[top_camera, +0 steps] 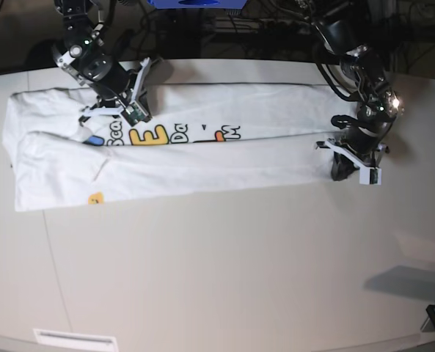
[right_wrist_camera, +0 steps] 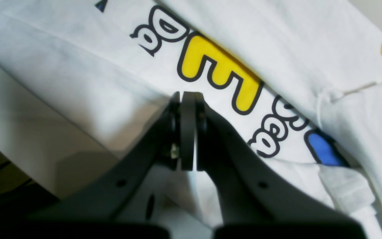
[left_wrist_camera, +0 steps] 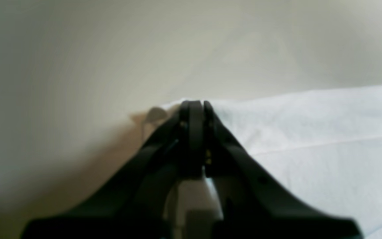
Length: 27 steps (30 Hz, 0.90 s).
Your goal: Fold the T-shirt properly
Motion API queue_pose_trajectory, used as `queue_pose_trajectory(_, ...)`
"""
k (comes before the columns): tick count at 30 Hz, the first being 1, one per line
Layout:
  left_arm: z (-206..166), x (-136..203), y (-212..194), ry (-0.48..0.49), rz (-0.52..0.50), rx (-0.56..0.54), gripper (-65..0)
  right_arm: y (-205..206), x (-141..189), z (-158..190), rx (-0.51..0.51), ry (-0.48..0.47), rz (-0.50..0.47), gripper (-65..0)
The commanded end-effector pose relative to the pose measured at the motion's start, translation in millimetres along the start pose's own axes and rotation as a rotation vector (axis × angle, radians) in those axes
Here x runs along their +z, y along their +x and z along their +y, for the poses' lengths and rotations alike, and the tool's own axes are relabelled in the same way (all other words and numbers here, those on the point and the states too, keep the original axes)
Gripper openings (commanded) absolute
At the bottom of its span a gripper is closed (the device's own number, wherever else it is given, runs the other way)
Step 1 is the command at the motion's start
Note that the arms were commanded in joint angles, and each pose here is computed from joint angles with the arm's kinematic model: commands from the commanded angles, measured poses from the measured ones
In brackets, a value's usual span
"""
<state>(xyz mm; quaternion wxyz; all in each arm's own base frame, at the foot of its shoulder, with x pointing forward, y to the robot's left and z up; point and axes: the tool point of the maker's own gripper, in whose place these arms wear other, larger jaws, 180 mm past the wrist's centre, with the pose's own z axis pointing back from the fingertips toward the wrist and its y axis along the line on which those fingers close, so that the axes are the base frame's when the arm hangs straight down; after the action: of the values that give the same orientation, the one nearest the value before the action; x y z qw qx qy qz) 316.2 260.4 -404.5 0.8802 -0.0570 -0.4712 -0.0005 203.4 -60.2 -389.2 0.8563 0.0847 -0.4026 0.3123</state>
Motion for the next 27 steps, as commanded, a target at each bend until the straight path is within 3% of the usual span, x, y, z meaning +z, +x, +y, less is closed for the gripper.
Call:
queue_pose_trajectory(1, 8.5, 1.2, 3.8, 0.01, -0.005, -0.018, -65.0, 10.5, 2.6, -2.2, -0.001, -0.005, -0.043, -64.7)
queue_pose_trajectory(7, 18.0, 0.9, -0.4, 0.012, -0.046, 0.003, -65.0, 10.5, 2.6, -2.2, -0.001, -0.005, -0.043, -64.7)
queue_pose_trajectory(15, 14.4, 31.5, 67.0, 0.052, -0.195, -0.159, -65.0, 16.9, 2.1, -1.3, 0.006, -0.002, -0.062, -64.7)
queue_pose_trajectory(22, 20.0, 76.1, 83.7, 0.138, -0.196, -0.271, -65.0, 44.4, 1.0, -20.1, 0.032, -0.048, -0.128, -64.7)
queue_pose_trajectory(27, 27.7, 101.3, 39.0, 0.16, -0.089, -0.285, -65.0, 59.5, 4.3, -69.7, 0.002, -0.205, -0.165, -64.7)
